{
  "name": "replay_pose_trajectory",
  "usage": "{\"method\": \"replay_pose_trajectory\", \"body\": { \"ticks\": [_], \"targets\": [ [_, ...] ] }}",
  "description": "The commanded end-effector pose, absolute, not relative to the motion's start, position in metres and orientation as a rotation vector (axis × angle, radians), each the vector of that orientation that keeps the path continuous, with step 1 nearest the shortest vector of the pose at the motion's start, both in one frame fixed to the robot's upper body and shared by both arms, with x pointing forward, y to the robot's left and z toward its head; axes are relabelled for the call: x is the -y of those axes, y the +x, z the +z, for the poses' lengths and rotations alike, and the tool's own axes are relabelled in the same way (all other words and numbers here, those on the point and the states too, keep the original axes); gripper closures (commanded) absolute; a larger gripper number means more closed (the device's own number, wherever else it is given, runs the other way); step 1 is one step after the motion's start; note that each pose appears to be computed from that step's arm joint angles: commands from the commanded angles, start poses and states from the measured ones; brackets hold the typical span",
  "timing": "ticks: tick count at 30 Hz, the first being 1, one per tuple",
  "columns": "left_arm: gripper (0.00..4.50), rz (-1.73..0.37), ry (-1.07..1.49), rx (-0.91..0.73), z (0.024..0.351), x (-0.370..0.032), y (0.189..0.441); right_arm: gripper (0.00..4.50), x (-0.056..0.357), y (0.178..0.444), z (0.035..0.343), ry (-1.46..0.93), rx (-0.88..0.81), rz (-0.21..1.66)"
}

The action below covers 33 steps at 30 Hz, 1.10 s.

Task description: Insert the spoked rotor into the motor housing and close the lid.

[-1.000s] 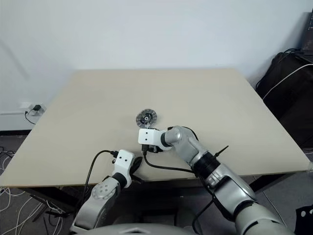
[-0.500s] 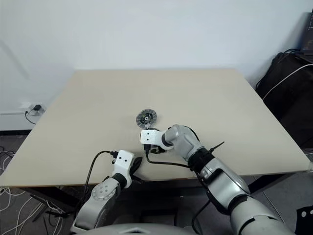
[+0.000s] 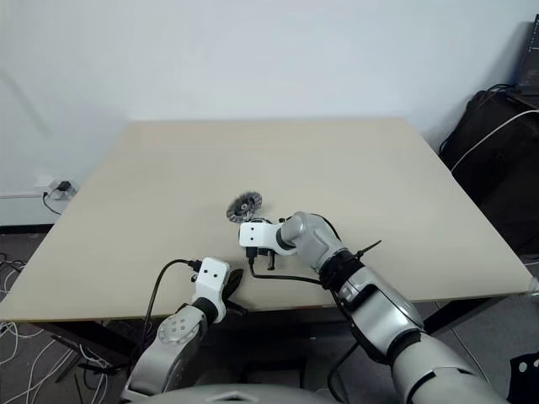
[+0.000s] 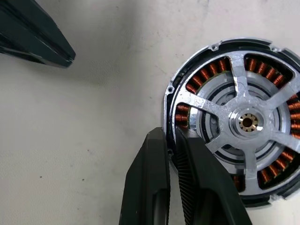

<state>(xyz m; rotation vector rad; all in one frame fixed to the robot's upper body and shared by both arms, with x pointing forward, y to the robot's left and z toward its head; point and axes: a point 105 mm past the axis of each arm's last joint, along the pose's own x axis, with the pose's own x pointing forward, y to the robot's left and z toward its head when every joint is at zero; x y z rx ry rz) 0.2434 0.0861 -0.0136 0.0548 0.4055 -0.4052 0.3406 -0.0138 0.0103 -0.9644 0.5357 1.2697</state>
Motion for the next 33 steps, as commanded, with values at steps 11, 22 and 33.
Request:
{"method": "replay_pose_trajectory", "body": {
  "ticks": [11, 22, 33],
  "targets": [
    [4.5, -0.411, 0.036, -0.361, -0.005, -0.082, 0.246, 4.5, 0.02, 0.352, 0.02, -0.763, -0.478, 1.064],
    [4.5, -0.443, 0.024, -0.379, -0.009, -0.075, 0.241, 4.5, 0.042, 0.319, 0.061, -0.241, -0.481, 0.793],
    [4.5, -0.466, 0.019, -0.388, -0.011, -0.07, 0.24, 4.5, 0.057, 0.286, 0.066, 0.115, -0.657, 0.601]
  ]
}}
